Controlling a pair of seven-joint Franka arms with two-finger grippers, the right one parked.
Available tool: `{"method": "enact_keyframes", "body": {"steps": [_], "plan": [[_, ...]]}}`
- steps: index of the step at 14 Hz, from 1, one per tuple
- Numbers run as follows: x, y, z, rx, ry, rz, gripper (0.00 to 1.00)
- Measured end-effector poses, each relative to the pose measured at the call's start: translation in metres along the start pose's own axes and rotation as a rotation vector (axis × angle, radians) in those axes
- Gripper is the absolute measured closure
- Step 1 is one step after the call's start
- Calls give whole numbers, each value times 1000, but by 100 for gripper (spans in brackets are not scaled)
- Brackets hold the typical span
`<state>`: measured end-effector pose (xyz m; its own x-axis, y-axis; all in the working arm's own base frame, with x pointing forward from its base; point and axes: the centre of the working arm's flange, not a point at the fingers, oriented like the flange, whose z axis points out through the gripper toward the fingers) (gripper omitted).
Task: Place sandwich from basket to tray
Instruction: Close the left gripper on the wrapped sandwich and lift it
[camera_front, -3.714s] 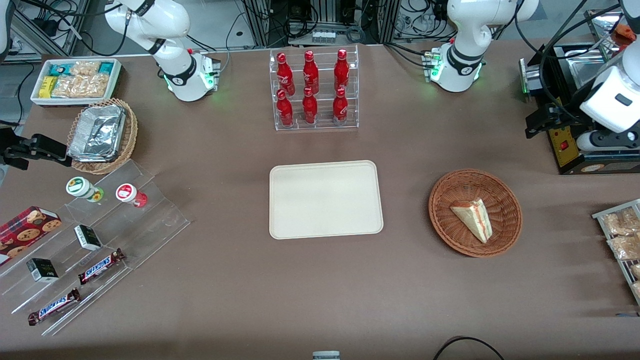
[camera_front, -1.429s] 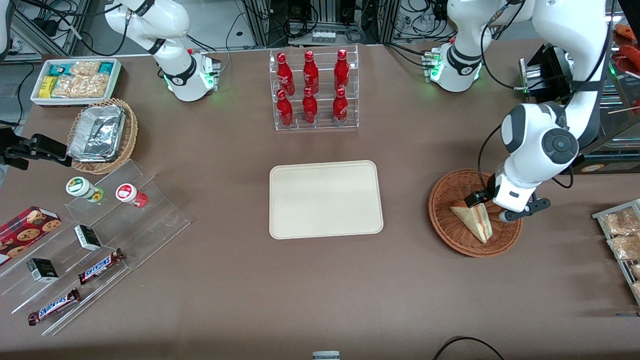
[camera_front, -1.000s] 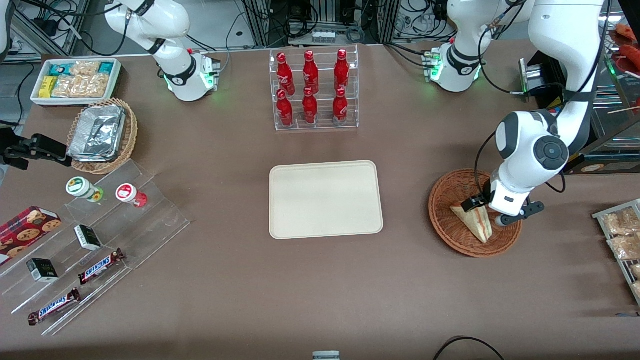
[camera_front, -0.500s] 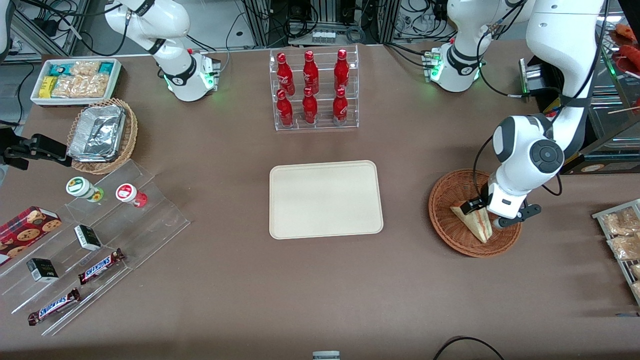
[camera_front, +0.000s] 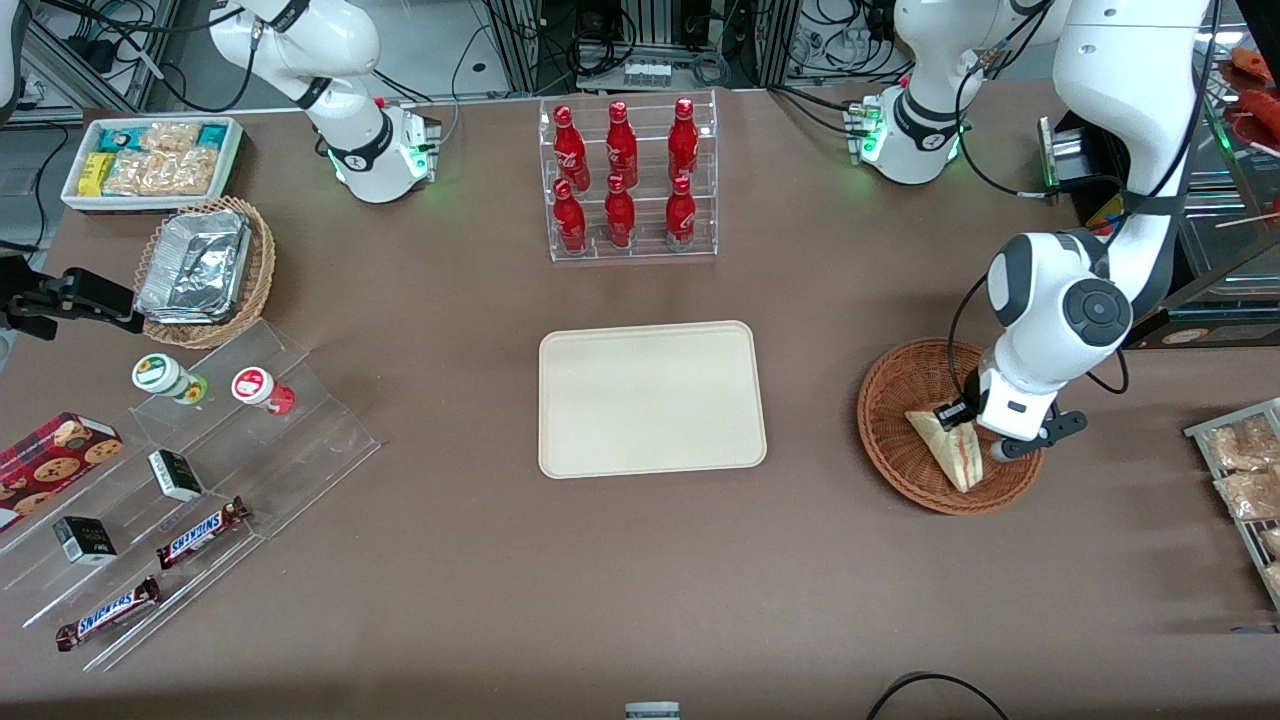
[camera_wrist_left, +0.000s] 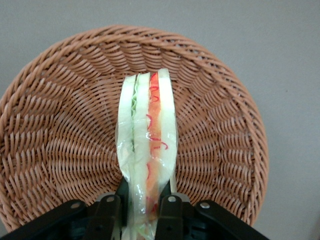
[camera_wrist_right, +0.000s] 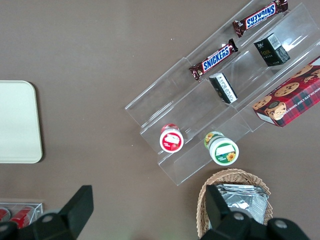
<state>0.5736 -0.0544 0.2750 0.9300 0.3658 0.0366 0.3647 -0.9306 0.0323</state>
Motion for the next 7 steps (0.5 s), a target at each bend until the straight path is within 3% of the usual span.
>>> {"method": "enact_keyframes", "body": {"steps": [4, 7], "plan": [[12, 13, -41, 26, -56, 11, 80], [13, 41, -99, 35, -77, 53, 85]]}}
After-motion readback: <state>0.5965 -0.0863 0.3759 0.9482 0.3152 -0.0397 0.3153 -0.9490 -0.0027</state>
